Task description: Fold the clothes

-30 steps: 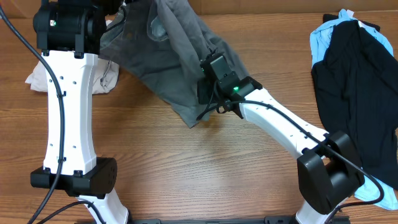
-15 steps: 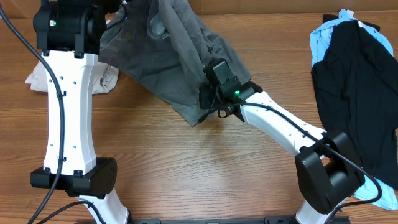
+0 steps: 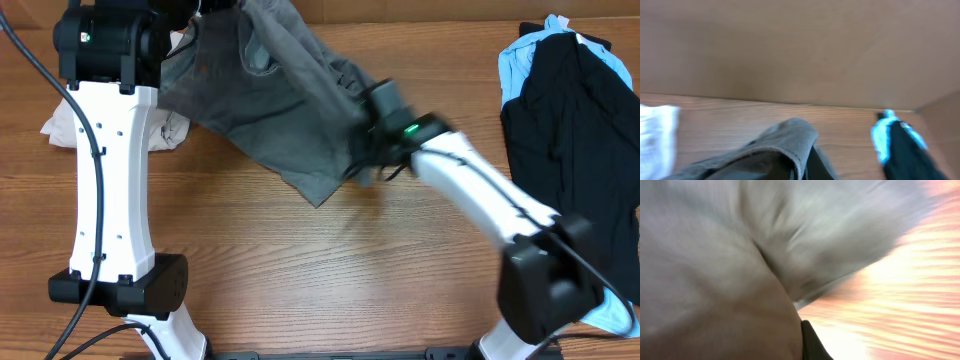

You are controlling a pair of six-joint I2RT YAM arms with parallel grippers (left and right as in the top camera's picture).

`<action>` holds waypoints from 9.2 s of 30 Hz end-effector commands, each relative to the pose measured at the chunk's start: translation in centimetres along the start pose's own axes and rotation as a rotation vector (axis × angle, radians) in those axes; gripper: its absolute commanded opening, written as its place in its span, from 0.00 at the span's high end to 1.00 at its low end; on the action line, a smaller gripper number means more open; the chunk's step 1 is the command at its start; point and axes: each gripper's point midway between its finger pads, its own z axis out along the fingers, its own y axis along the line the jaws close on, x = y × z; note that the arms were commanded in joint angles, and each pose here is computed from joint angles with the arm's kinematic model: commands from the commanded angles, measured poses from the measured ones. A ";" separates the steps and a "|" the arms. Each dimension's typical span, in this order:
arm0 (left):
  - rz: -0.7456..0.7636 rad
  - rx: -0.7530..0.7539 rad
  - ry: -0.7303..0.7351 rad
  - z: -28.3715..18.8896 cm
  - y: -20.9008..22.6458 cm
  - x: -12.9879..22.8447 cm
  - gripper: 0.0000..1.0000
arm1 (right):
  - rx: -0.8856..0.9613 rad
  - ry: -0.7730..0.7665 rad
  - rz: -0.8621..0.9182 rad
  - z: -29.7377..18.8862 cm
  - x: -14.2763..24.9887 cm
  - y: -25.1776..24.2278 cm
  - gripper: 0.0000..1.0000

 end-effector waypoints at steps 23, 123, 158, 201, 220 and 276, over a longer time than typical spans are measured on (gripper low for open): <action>0.379 0.041 -0.552 -29.6 -6.9 -6.0 0.96 | 0.090 -0.971 0.069 -51.7 -3.3 -7.7 0.96; 0.021 -0.177 0.943 19.7 11.7 33.3 0.42 | 0.025 -0.013 0.223 -7.7 -15.6 -17.1 0.95; -0.032 -0.078 0.915 23.2 10.4 35.6 0.86 | 0.044 -0.018 0.223 -7.7 -15.7 -17.4 0.92; 0.008 -0.056 0.697 11.2 12.9 16.8 0.96 | 0.215 0.300 0.303 -11.0 -2.2 -12.3 0.96; 0.046 -0.271 0.948 5.3 15.5 21.4 0.96 | 0.191 0.541 0.274 -7.4 4.4 -9.9 0.96; 0.161 -0.137 0.643 -0.5 11.6 12.6 0.23 | -0.056 0.314 0.203 -8.5 7.4 -7.4 0.33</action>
